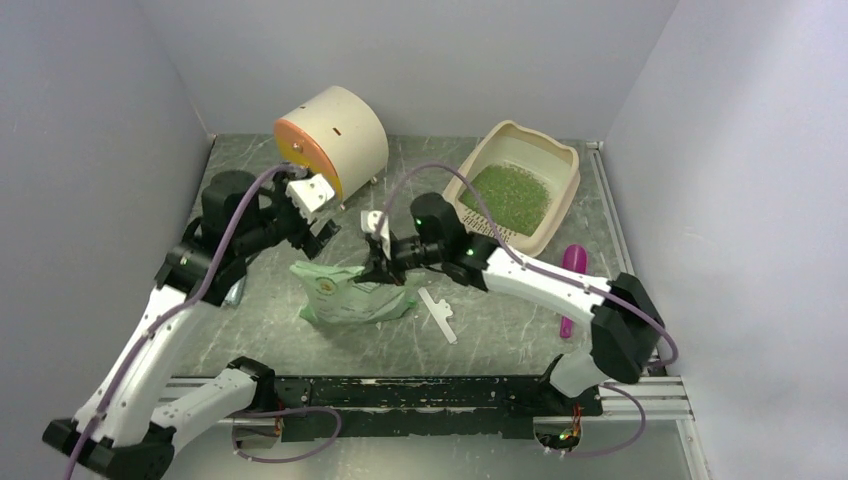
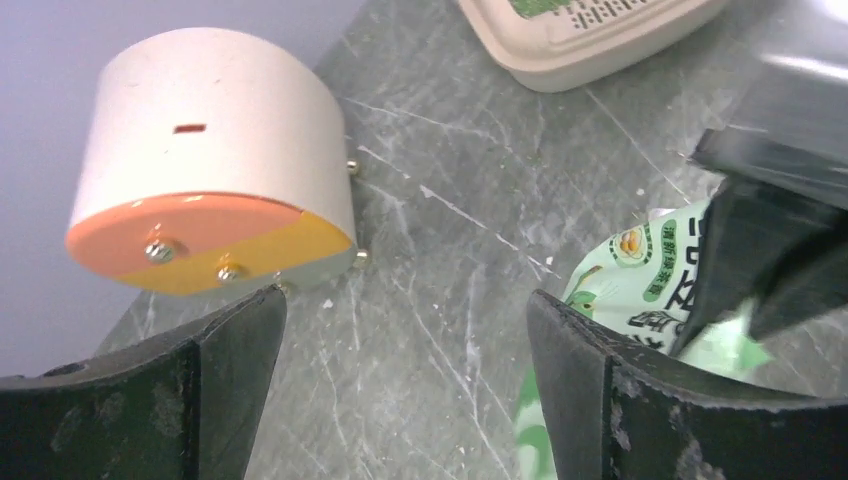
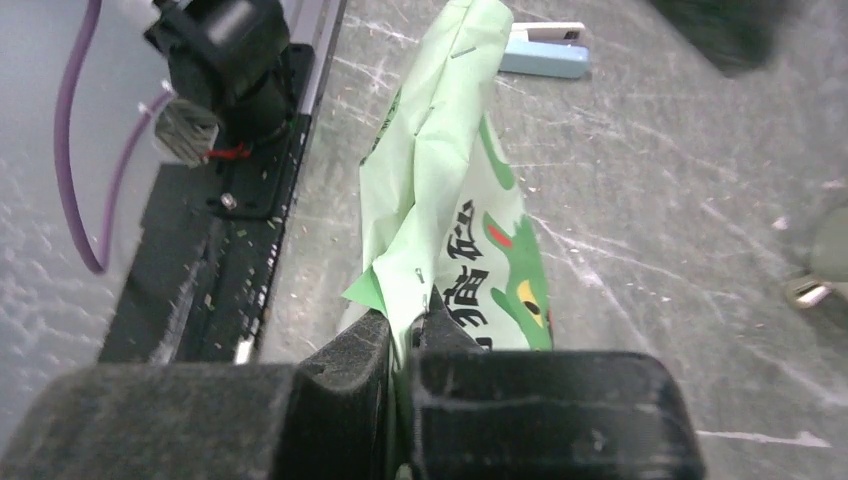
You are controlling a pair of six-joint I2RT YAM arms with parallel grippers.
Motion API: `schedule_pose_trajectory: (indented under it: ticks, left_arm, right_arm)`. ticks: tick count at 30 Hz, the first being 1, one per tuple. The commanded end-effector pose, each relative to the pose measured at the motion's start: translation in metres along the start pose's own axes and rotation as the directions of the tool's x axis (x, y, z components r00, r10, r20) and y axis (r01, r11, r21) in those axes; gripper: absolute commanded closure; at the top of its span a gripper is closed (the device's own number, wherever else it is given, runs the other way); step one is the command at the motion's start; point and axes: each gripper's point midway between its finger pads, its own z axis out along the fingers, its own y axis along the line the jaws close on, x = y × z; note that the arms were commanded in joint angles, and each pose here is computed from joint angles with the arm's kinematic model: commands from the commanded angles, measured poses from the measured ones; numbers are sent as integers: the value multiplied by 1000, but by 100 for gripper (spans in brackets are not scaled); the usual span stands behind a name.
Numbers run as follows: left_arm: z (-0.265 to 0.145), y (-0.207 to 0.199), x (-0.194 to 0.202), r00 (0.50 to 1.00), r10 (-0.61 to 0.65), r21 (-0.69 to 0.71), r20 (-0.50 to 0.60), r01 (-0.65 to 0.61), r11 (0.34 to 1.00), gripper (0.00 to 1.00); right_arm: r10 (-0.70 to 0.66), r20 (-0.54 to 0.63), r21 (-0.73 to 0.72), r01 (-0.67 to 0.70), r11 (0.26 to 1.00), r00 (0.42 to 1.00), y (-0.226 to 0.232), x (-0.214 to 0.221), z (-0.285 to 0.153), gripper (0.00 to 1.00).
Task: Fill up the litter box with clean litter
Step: Open the cat litter bag at the center of the board.
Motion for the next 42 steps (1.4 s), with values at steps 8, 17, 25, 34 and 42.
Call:
schedule_pose_trajectory:
  ticks: [8, 17, 25, 34, 42]
  left_arm:
    - [-12, -76, -14, 1000, 1, 558, -9, 5, 830, 10]
    - [-7, -95, 19, 989, -62, 609, -136, 132, 782, 6]
    - [13, -97, 50, 966, -52, 580, -253, 194, 791, 4]
    - [2, -112, 58, 967, -34, 604, -254, 186, 775, 21]
    - [0, -104, 69, 967, -8, 536, -254, 148, 831, 88]
  right_arm:
    - [-582, 76, 303, 538, 787, 809, -27, -52, -31, 100]
    - [-687, 105, 431, 590, 683, 719, -25, -63, -42, 100]
    - [-723, 140, 445, 609, 656, 677, -16, -68, -47, 100]
    - [-701, 108, 502, 570, 650, 705, -31, -70, -50, 100]
    - [-576, 182, 568, 393, 723, 797, -45, -85, -56, 100]
